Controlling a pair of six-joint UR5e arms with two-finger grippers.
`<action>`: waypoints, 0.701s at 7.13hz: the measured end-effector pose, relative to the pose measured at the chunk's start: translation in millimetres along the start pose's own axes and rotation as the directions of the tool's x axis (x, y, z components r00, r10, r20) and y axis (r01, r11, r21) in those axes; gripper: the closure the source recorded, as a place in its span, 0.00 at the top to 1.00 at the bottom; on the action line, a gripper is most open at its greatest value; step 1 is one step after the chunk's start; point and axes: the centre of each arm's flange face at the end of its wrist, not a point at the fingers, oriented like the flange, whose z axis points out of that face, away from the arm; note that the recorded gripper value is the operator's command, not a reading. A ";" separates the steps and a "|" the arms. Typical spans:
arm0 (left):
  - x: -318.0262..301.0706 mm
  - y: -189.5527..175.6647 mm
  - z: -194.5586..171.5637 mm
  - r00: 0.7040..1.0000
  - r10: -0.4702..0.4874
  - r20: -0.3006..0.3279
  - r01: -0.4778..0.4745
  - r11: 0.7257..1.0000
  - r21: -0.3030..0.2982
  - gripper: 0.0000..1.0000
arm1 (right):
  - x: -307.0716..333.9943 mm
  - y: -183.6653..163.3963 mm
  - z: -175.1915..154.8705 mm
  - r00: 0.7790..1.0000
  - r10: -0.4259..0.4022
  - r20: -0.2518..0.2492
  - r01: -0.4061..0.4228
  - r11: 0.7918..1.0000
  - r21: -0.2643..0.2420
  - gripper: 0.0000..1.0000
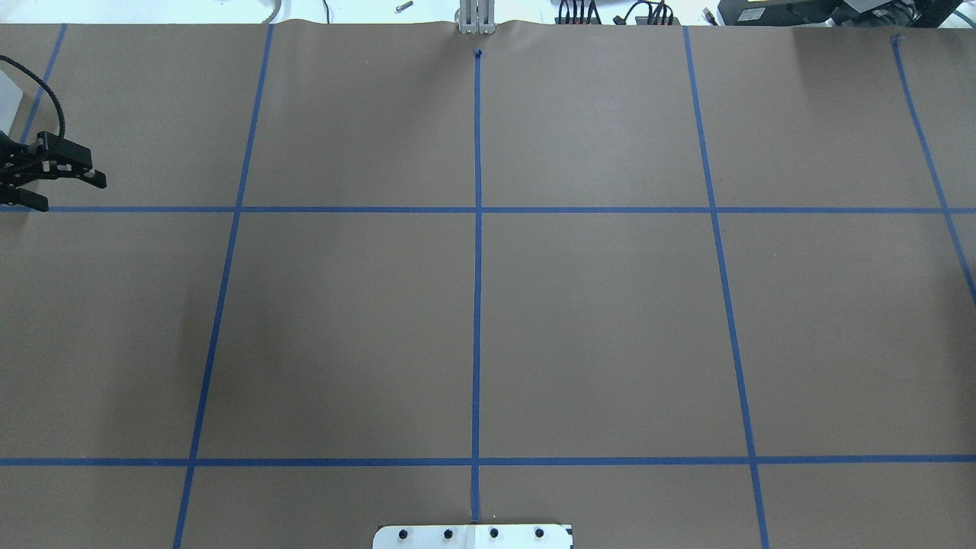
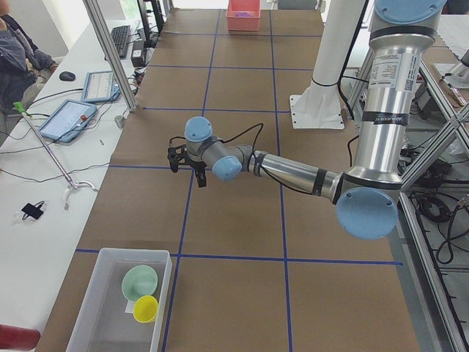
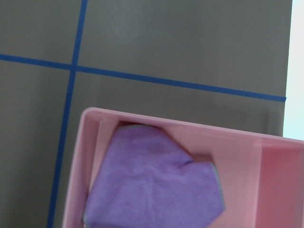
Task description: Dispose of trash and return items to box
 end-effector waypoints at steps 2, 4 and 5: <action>-34.2 16.3 -4.9 0.965 0.259 0.028 -0.259 0.966 -0.012 0.98 | -64.5 -32.6 0.1 0.997 0.055 0.055 -0.055 0.998 0.006 1.00; -95.7 19.5 -22.6 0.894 0.433 0.111 -0.436 0.900 -0.004 0.98 | -144.0 -65.5 14.5 0.994 0.071 0.078 -0.069 0.997 -0.034 1.00; -116.1 18.6 -34.1 0.875 0.462 0.143 -0.465 0.885 -0.012 0.98 | -175.5 -80.2 22.3 0.994 0.069 0.085 -0.064 0.997 -0.052 1.00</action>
